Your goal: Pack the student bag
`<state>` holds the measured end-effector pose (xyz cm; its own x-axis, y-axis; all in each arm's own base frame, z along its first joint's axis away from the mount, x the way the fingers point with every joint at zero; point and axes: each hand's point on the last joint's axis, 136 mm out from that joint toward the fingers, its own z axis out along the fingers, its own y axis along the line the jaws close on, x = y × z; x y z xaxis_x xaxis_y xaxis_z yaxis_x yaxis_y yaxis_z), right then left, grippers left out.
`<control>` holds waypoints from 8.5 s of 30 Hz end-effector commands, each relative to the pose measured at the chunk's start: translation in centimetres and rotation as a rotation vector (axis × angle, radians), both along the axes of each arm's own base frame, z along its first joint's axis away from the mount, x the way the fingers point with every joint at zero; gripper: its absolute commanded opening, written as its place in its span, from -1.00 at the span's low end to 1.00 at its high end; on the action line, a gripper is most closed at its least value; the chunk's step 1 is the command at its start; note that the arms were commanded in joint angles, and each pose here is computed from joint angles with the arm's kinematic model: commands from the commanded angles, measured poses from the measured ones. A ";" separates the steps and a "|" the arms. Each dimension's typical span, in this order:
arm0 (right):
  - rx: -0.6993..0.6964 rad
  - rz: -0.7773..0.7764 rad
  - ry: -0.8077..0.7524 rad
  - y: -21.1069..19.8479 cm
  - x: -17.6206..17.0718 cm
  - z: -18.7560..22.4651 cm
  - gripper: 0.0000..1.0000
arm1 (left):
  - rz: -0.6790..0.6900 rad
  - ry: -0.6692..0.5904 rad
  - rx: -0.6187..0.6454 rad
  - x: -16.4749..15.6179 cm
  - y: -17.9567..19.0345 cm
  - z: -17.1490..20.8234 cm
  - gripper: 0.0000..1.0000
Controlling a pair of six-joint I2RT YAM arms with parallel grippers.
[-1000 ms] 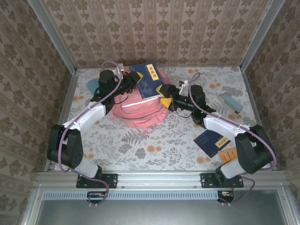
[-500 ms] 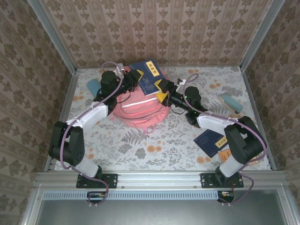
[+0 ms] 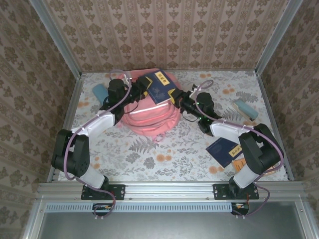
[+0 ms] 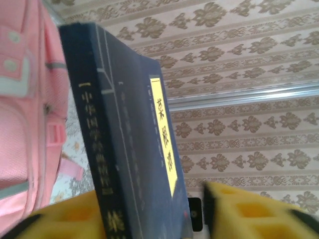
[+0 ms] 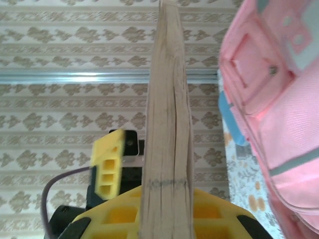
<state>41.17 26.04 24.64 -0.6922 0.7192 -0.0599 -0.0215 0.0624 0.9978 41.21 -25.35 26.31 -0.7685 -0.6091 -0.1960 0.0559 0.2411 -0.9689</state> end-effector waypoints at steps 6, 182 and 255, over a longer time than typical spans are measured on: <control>-0.444 -0.106 -0.035 -6.1 -1.6 -0.5 -0.90 | -0.067 0.043 0.477 -4.7 4.3 -6.0 0.66; -1.184 -0.318 0.784 -26.1 -13.3 -20.6 0.74 | -0.110 -0.465 1.284 -5.7 1.3 -3.1 1.00; -1.133 0.142 0.772 -21.2 -14.3 -23.1 -0.10 | -0.932 0.039 0.933 -14.2 -20.9 -22.1 -0.38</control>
<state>27.22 4.50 2.06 -0.8711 0.4641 -0.1606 0.4432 0.8838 0.1501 27.13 -46.12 4.87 -0.8544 0.4660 -0.2297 0.5162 0.7111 -0.4773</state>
